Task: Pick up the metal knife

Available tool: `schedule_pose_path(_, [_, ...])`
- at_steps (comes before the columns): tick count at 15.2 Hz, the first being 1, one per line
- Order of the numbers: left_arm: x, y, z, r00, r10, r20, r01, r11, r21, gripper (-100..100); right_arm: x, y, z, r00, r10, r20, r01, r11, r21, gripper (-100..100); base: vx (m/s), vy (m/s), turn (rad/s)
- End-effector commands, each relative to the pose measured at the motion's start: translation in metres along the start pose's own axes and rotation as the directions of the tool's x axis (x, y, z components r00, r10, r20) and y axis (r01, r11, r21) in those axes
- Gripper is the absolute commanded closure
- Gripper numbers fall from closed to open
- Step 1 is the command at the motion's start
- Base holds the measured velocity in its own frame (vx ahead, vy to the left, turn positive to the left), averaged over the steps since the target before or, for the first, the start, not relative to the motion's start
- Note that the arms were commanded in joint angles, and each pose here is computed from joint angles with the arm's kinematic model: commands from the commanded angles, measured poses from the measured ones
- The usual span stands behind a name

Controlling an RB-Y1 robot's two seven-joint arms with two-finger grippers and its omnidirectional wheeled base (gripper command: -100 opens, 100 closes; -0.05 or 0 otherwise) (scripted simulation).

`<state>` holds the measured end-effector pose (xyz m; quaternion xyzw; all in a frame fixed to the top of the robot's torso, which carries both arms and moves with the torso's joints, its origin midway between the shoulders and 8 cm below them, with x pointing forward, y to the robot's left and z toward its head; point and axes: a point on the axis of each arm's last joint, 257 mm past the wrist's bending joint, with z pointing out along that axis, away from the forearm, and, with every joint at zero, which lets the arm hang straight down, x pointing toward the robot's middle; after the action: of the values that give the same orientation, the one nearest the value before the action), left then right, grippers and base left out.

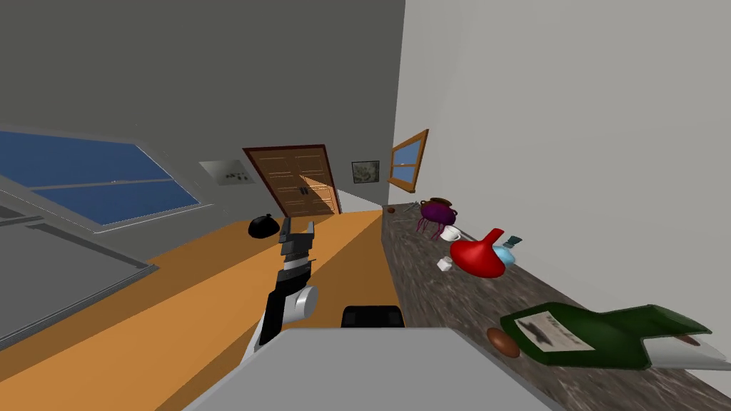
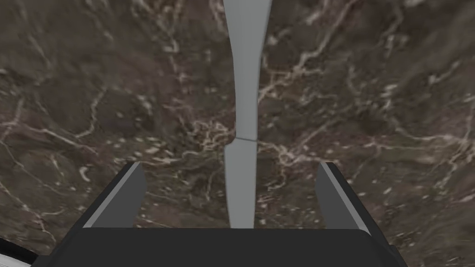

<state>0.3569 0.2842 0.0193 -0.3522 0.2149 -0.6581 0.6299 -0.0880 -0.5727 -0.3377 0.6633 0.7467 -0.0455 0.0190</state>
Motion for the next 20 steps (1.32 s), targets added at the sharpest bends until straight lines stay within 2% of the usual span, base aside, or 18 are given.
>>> schedule_pose_path(1, [0.000, 0.000, 0.000, 1.000, 0.000, 0.000, 0.000, 1.000, 0.000, 0, 0.000, 0.005, 0.003, 1.000, -0.006, -0.001, 0.006, 1.000, 0.007, -100, -0.048, -0.001, -0.049])
schedule_pose_path(16, [0.000, 0.000, 0.000, 1.000, 0.000, 0.000, 0.000, 1.000, 0.000, 0, -0.005, 0.069, 0.019, 0.999, -0.041, 0.002, 0.041, 0.999, 0.002, -100, -0.044, -0.006, -0.033])
schedule_pose_path(18, [0.000, 0.000, 0.000, 1.000, 0.000, 0.000, 0.000, 1.000, 0.000, 0, -0.004, 0.067, 0.018, 0.999, -0.041, 0.002, 0.041, 0.999, 0.000, -100, -0.030, -0.003, -0.016])
schedule_pose_path(19, [0.000, 0.000, 0.000, 1.000, 0.000, 0.000, 0.000, 1.000, 0.000, 0, -0.004, 0.067, 0.018, 0.999, -0.042, 0.002, 0.042, 0.999, 0.001, 100, -0.007, 0.000, 0.001])
schedule_pose_path(20, [0.000, 0.000, 0.000, 1.000, 0.000, 0.000, 0.000, 1.000, 0.000, 0, -0.004, 0.067, 0.018, 0.999, -0.041, 0.002, 0.041, 0.999, 0.001, 100, -0.002, 0.001, 0.012])
